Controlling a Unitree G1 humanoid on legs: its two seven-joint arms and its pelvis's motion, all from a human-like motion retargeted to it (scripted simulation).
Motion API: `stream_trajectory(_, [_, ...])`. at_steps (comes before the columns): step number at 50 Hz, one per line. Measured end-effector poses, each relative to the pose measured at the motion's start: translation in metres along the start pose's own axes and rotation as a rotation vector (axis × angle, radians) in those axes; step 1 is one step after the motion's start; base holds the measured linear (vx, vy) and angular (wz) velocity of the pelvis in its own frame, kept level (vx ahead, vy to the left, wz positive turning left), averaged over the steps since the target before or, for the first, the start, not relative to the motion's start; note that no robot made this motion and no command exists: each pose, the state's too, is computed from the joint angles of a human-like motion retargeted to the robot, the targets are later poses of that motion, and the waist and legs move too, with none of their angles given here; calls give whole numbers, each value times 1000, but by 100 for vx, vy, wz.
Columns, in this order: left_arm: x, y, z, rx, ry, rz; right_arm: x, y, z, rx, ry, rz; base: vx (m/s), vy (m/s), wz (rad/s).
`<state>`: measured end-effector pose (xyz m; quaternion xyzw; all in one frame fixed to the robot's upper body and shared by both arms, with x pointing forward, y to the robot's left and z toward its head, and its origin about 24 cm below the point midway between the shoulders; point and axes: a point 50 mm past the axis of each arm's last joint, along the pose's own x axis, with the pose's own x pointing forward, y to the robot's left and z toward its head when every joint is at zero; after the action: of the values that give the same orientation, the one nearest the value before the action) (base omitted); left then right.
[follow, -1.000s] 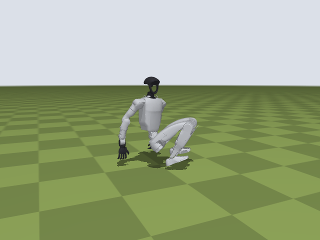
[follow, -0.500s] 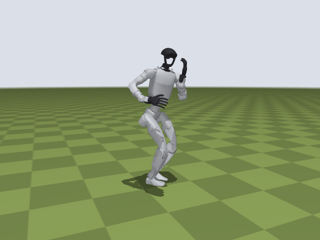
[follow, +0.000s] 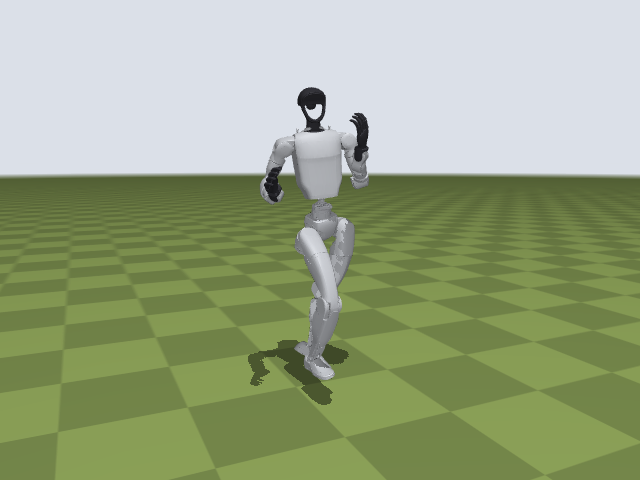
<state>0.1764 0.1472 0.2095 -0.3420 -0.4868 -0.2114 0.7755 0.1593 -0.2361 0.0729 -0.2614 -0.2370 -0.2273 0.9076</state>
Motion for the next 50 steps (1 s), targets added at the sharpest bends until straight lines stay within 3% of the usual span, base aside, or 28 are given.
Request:
stream_trajectory(13, [-25,23,20,352,269,-64,24,22,36,205,-104,182,-34,0,-8])
stream_trajectory(22, [-110,69,26,552,694,277,56,28,67,342,-228,226,-25,2,33])
stream_trajectory(35, [-232,109,67,805,1135,800,120,6,128,398,-589,-72,-28,-3,-34])
stream_trajectory(41, [-251,117,82,919,1239,867,121,2,137,345,-658,-50,-26,-8,-11])
stream_trajectory(50, [-254,127,105,1049,1340,839,106,8,112,229,-543,162,-12,-2,-5])
